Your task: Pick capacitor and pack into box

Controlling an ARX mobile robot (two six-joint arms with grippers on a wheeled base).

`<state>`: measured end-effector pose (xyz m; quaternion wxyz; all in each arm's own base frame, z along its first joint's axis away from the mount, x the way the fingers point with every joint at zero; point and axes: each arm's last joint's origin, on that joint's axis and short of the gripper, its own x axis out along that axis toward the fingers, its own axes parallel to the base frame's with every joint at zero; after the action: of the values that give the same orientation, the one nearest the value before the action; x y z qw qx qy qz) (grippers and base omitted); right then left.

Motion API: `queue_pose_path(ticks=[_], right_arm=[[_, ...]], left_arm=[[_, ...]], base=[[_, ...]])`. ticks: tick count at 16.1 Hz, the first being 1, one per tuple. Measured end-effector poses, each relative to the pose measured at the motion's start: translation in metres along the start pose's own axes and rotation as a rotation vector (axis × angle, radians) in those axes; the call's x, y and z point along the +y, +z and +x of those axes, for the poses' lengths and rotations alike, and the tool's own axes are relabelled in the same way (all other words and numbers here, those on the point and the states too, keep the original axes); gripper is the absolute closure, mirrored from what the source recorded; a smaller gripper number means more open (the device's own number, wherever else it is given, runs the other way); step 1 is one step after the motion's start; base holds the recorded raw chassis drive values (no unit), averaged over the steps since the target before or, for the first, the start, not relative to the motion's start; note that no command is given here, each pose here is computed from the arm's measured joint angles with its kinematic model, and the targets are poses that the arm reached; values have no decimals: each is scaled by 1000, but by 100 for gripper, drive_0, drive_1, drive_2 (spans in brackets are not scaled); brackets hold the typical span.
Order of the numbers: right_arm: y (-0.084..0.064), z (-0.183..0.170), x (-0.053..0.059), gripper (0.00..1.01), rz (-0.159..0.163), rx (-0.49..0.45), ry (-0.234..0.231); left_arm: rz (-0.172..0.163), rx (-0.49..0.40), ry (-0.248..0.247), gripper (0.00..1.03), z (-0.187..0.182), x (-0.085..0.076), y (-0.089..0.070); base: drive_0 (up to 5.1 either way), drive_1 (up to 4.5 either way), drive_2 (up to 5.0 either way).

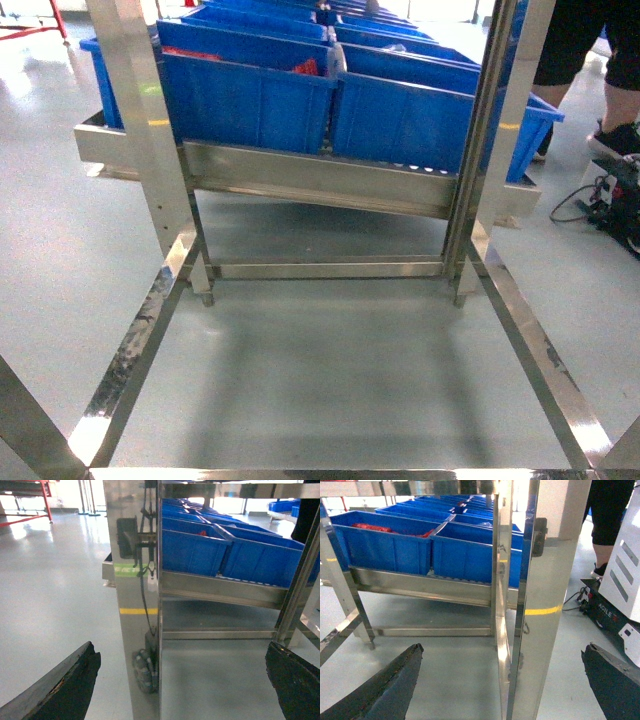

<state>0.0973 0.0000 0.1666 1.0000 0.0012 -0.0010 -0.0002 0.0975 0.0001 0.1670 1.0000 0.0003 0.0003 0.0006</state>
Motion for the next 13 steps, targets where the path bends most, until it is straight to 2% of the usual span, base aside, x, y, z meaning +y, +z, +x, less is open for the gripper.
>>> queue_pose_path(ticks=[13], right_arm=[[0,0,0,3,0,0,0]], left_arm=[[0,0,0,5,0,0,0]], base=[[0,0,0]])
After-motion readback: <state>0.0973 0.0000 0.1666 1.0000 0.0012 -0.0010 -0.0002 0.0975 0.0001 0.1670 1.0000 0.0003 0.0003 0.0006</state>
